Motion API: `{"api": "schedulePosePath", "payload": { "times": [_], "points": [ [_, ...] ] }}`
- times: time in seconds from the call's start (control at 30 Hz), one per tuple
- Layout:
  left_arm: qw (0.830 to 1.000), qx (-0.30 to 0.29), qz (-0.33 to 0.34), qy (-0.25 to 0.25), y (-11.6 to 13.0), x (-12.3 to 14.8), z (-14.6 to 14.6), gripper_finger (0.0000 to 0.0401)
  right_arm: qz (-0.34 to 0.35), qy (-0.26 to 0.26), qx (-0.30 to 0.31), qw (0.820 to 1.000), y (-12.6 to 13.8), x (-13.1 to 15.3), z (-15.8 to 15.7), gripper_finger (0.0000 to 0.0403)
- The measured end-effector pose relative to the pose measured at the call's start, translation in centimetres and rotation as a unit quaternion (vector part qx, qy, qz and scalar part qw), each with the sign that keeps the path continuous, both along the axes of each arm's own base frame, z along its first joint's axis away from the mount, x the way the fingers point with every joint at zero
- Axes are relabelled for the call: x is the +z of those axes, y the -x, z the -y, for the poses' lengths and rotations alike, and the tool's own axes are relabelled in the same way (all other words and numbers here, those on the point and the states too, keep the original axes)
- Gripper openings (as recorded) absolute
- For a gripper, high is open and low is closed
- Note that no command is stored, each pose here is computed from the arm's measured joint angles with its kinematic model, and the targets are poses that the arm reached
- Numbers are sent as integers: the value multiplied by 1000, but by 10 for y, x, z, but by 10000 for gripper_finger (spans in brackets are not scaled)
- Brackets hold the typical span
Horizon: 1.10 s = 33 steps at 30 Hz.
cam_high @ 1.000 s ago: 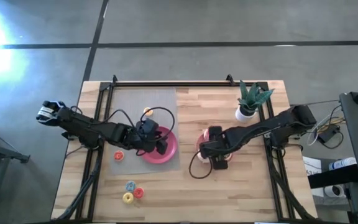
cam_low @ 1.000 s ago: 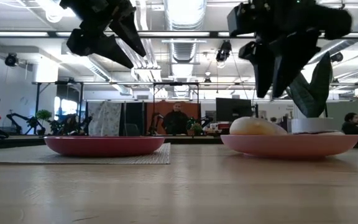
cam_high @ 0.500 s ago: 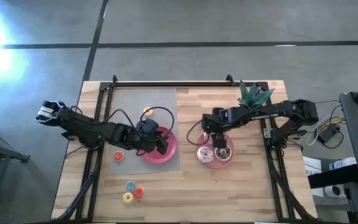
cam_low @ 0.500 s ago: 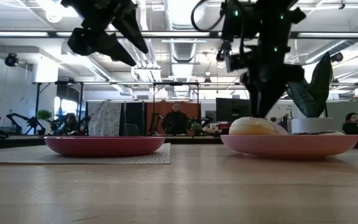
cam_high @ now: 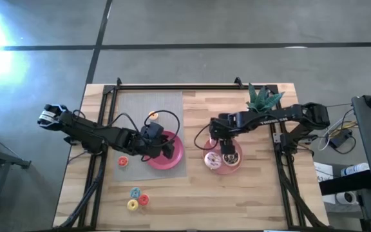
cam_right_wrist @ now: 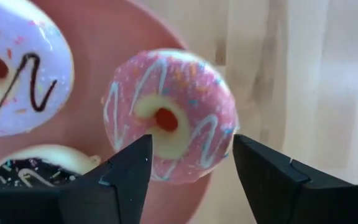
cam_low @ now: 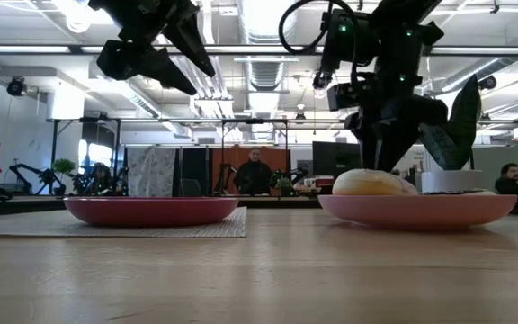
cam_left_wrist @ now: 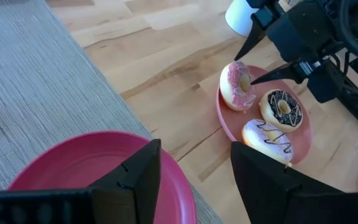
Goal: Pick & Place donuts
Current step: Adjust the large pink donut
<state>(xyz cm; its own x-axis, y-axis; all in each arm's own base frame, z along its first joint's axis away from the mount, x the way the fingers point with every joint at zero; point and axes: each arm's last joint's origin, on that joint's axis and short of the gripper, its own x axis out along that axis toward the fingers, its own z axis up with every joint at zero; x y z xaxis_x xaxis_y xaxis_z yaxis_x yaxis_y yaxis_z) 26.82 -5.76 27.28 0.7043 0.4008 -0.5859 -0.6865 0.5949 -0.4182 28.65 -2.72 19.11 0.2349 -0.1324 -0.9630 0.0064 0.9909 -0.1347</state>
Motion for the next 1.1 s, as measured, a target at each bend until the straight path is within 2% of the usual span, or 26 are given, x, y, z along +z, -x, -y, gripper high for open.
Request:
{"api": "schedulePosePath", "payload": {
  "times": [0.2, 0.57, 0.67, 0.83, 0.97, 1.1],
  "points": [
    [1000, 4, 1, -3, 0, 0, 0, 168, 10, 31, 14, 999, -4, 5, 3, 214],
    [1000, 7, 3, -4, 0, 0, -1, 168, -6, 31, 29, 999, -8, -23, 3, 209],
    [1000, 8, 4, -3, 0, 0, -1, 168, -5, 30, 29, 999, -9, -22, 3, 187],
    [1000, 9, 6, -2, 0, 1, 0, 168, -21, 28, 28, 999, -6, -18, 3, 129],
    [1000, 9, 7, -2, 0, 1, 0, 168, -43, 18, -4, 999, -3, -14, 3, 81],
    [1000, 9, 6, -2, 0, 1, 0, 168, -53, -23, -25, 998, -2, -6, 1, 48]
  ]
}}
